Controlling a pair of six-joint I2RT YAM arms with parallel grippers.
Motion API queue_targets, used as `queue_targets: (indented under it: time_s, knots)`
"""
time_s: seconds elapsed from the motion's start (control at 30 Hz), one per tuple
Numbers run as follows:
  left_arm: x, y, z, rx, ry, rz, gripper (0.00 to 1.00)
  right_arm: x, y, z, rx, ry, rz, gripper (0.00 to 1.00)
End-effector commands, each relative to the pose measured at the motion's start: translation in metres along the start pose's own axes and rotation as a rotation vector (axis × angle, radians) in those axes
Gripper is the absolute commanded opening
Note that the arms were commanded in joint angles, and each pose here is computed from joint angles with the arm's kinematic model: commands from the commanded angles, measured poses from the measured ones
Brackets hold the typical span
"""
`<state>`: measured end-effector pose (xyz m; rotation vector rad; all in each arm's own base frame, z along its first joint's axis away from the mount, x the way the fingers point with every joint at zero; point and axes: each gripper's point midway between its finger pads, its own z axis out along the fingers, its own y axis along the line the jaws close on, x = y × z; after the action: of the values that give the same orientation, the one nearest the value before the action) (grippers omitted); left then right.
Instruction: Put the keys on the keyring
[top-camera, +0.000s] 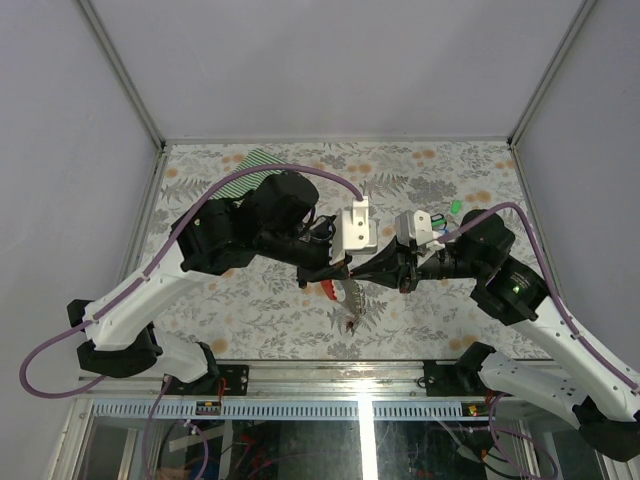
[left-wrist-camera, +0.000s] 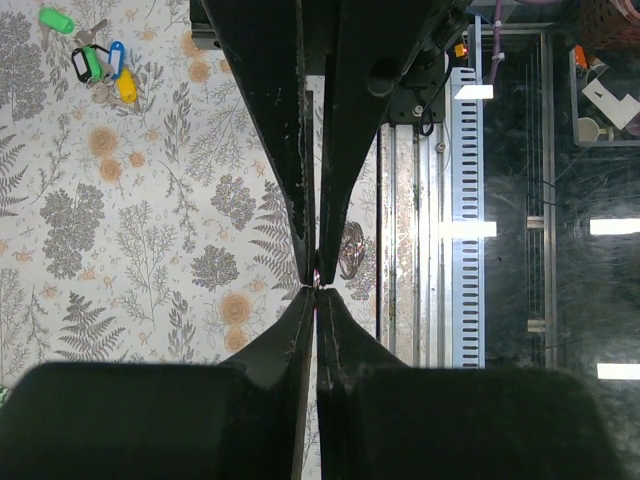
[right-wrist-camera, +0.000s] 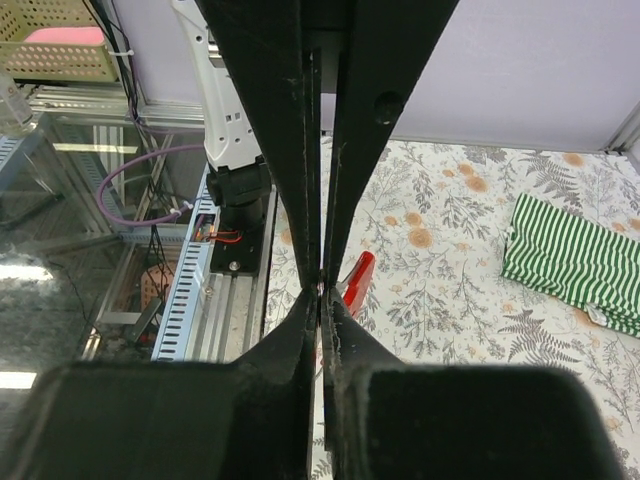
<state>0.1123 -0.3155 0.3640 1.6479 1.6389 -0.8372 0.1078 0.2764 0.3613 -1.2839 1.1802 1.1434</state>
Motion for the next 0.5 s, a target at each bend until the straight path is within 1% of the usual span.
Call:
queue_targets:
  time_s: [0.0, 0.07, 0.13, 0.33, 0.47]
  knots:
    - [-0.021, -0.003, -0.018, -0.032, -0.099, 0.030, 0.09, -0.031, 0.005, -0.004, -0.009, -0.088, -0.065, 0.00]
    - [-0.027, -0.004, -0.025, -0.055, -0.154, 0.032, 0.14, -0.039, 0.009, -0.004, -0.022, -0.126, -0.065, 0.00]
    - [-0.031, -0.004, -0.032, -0.087, -0.219, 0.031, 0.23, -0.048, 0.015, -0.005, -0.047, -0.171, -0.059, 0.00]
    - [-0.045, -0.009, -0.065, -0.175, -0.446, 0.021, 0.44, -0.074, 0.031, -0.008, -0.120, -0.294, -0.048, 0.00]
    - [-0.052, -0.011, -0.084, -0.222, -0.567, 0.021, 0.53, -0.091, 0.041, -0.012, -0.171, -0.351, -0.060, 0.00]
